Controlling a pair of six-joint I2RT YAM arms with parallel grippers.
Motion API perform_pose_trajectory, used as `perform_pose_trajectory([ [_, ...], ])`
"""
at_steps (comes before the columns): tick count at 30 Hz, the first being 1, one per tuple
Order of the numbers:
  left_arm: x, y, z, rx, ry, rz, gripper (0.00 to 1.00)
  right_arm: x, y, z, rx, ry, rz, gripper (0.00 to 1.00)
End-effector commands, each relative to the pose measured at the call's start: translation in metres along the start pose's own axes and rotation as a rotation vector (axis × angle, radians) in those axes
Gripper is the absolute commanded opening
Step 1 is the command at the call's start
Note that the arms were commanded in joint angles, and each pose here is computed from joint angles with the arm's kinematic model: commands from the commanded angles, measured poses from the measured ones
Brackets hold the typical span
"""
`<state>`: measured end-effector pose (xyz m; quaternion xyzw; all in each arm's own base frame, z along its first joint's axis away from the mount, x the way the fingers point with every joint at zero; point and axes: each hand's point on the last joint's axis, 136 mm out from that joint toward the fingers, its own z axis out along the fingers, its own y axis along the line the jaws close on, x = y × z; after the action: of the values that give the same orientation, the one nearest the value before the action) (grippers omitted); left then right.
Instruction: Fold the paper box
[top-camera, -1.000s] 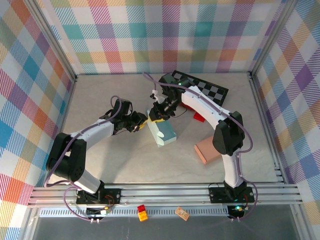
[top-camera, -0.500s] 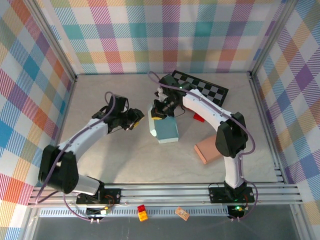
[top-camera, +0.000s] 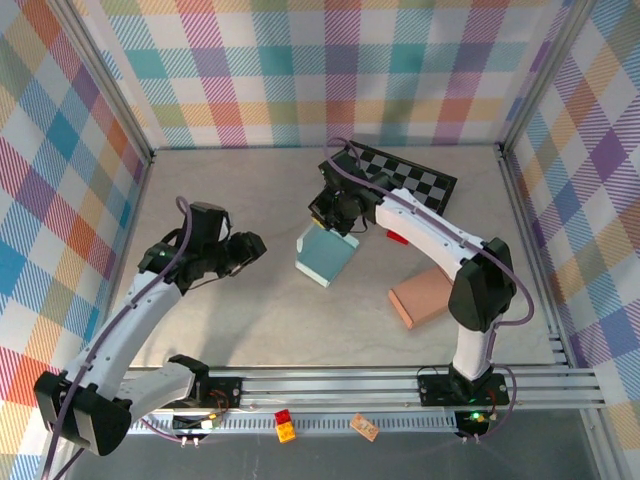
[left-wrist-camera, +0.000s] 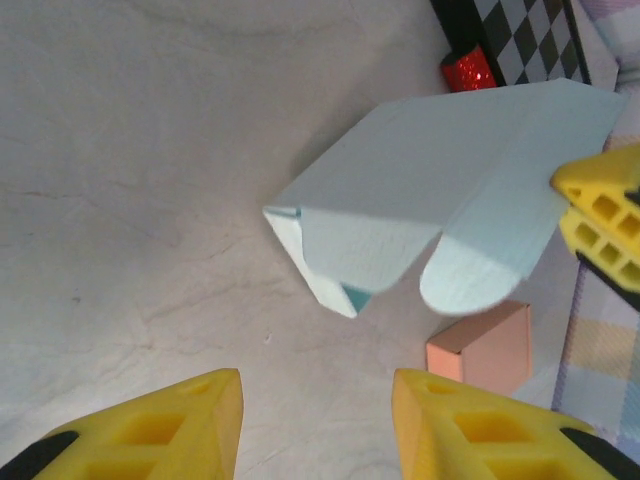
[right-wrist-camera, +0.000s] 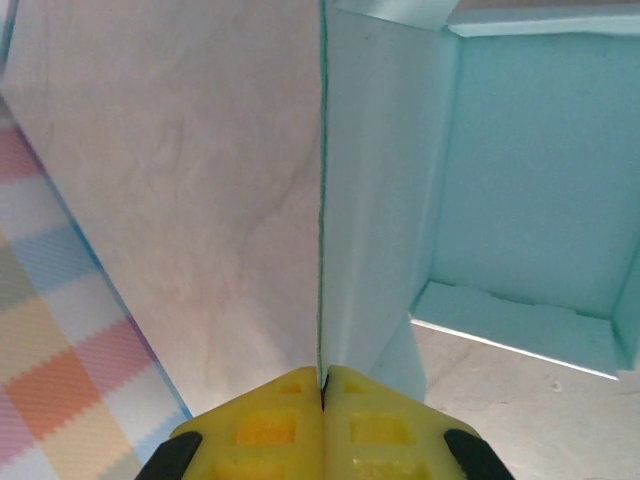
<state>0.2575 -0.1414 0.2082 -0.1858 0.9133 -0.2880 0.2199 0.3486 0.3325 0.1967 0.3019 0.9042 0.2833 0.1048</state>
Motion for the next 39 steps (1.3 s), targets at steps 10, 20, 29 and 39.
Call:
perform_pose_trajectory([
  [10, 0.023, -0.005, 0.008, 0.070, 0.100, 0.293, 0.45, -0.020, -0.019, -0.014, 0.295, -0.212, 0.387, 0.00],
  [20, 0.019, -0.029, 0.048, 0.042, 0.080, 0.656, 0.47, -0.021, -0.022, -0.004, 0.306, -0.208, 0.384, 0.00],
  [29, 0.013, -0.042, 0.071, -0.036, 0.034, 0.788, 0.51, -0.021, -0.023, 0.001, 0.317, -0.188, 0.369, 0.00],
  [39, 0.007, -0.040, 0.107, -0.199, 0.108, 0.874, 0.51, -0.023, -0.020, 0.001, 0.306, -0.170, 0.357, 0.00],
])
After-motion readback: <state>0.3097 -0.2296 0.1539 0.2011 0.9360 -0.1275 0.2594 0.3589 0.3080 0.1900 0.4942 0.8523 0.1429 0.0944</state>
